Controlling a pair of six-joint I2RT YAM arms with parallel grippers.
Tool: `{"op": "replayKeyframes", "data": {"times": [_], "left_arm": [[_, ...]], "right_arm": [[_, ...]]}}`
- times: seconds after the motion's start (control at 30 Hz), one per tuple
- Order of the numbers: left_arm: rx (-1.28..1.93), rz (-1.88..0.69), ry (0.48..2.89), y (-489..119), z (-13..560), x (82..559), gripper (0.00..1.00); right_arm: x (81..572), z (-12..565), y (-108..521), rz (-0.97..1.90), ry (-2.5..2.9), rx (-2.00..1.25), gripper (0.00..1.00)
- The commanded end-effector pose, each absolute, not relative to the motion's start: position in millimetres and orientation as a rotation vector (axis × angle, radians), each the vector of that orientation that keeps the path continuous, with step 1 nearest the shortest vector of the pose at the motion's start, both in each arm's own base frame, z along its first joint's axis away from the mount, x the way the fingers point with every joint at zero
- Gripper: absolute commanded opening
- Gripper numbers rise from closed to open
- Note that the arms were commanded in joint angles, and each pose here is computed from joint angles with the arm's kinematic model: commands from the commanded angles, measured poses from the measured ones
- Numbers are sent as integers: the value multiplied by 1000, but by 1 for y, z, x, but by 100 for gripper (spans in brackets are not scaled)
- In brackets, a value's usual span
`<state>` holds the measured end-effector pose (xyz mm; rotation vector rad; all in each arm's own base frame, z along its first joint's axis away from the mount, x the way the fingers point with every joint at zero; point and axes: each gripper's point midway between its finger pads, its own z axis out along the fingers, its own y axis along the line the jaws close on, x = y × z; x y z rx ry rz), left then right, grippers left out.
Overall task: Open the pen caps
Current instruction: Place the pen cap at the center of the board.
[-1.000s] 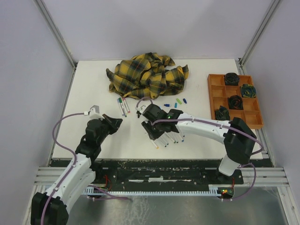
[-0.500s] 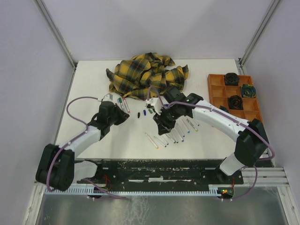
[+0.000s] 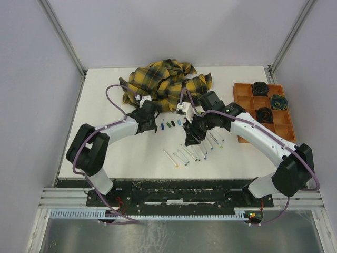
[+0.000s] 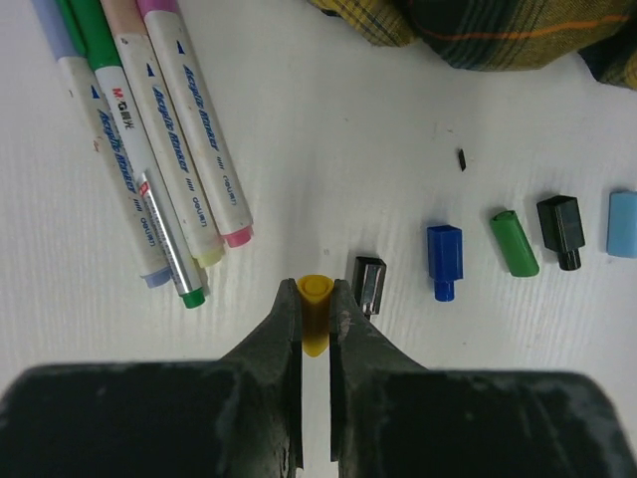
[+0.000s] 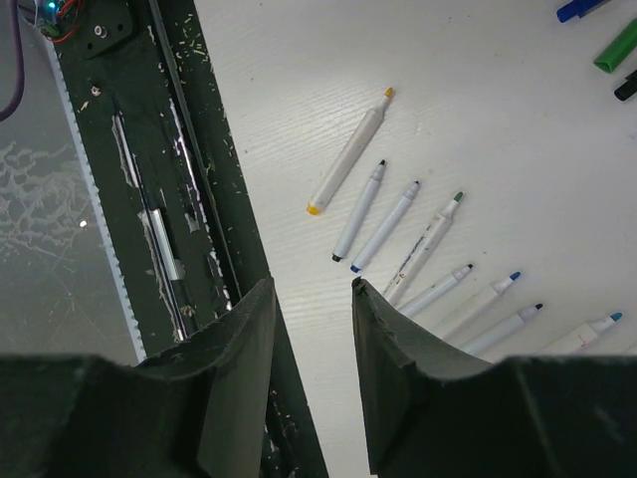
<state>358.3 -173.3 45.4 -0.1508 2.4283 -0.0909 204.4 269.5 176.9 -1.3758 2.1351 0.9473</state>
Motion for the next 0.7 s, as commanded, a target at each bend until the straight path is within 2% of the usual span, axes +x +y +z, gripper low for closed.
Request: {"op": "replayKeyframes", "data": {"times": [0.0,0.33,0.67], "left_arm": [[-94,-2,2383,-167,62,375,11],[-72,-3,2451,-172,39,370,16],[-75,-30,2490,-174,32,362,29]], "right_arm": [[205,192,272,972,2053,-1379,44],[208,193,269,967,2060,-1358,45],[210,193,268,970,2065,-1344,45]]}}
